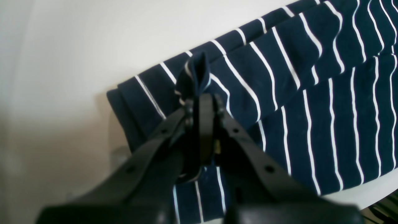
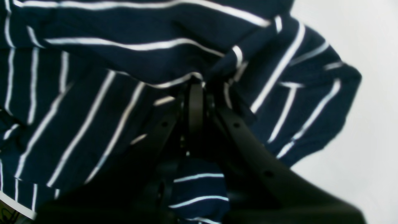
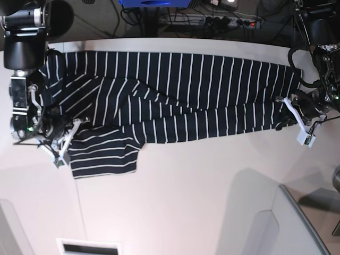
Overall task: Layout the t-shirt on the table in an organized manner, then fold the t-shirt properly
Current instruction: 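Hold both shirt ends and pull them apart to stretch the shirt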
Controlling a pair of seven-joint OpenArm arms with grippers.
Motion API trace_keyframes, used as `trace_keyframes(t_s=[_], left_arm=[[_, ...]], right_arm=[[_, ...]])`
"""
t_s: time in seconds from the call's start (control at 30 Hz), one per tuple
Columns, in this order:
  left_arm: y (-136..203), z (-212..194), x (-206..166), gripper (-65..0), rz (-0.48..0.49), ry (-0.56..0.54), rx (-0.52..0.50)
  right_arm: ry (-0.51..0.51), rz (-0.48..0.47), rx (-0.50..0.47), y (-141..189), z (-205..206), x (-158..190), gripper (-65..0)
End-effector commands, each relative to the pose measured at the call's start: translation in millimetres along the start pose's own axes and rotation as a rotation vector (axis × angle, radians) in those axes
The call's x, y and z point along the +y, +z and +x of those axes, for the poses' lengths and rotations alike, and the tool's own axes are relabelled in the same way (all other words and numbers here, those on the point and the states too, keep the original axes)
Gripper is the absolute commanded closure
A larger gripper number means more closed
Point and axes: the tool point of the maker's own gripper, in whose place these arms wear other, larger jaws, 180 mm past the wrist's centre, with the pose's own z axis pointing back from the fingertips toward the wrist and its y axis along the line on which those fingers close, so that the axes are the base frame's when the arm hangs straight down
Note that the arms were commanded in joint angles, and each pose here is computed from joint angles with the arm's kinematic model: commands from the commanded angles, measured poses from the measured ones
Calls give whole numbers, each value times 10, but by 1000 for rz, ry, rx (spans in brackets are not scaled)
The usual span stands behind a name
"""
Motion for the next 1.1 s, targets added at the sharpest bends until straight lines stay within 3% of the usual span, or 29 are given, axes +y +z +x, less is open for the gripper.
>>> trace_keyframes(t_s=[0.0,0.17,0.3,0.37,0.63,0.7,0.77,0.8,0.97,1.07], left_arm=[[74,155,117,0,32,-30,-45],[37,65,168,0,82,-81,-1],[32,103,172,0,85,-84,-7],[30,108,171,0,86,-86,-7],[22,96,161,0,83,-85,-5],[22,96,161,0,83,-85,-5],[18,96,155,0,82,-85,-5],[15,95,149,0,81,-84,-6],[11,95,143,0,80,-83,-6],[11,95,143,0,80,-83,-6]], right_arm=[[3,-19,-30,60,104,-92,0],[-77,-40,-27,100,-31,-249,-21],[-76,-40,12,111,-106,-244,-221],[-72,-44,8,133,-93,-247,-263],[-247,-155,-139,504,-3,-825,-216],[-259,-157,-150,467,-26,-867,-144],[-277,-143,-137,384,-45,-900,-23],[-292,-130,-118,321,-81,-895,0],[-333,-90,-70,154,-182,-831,0],[-282,-69,-47,87,-157,-702,0]])
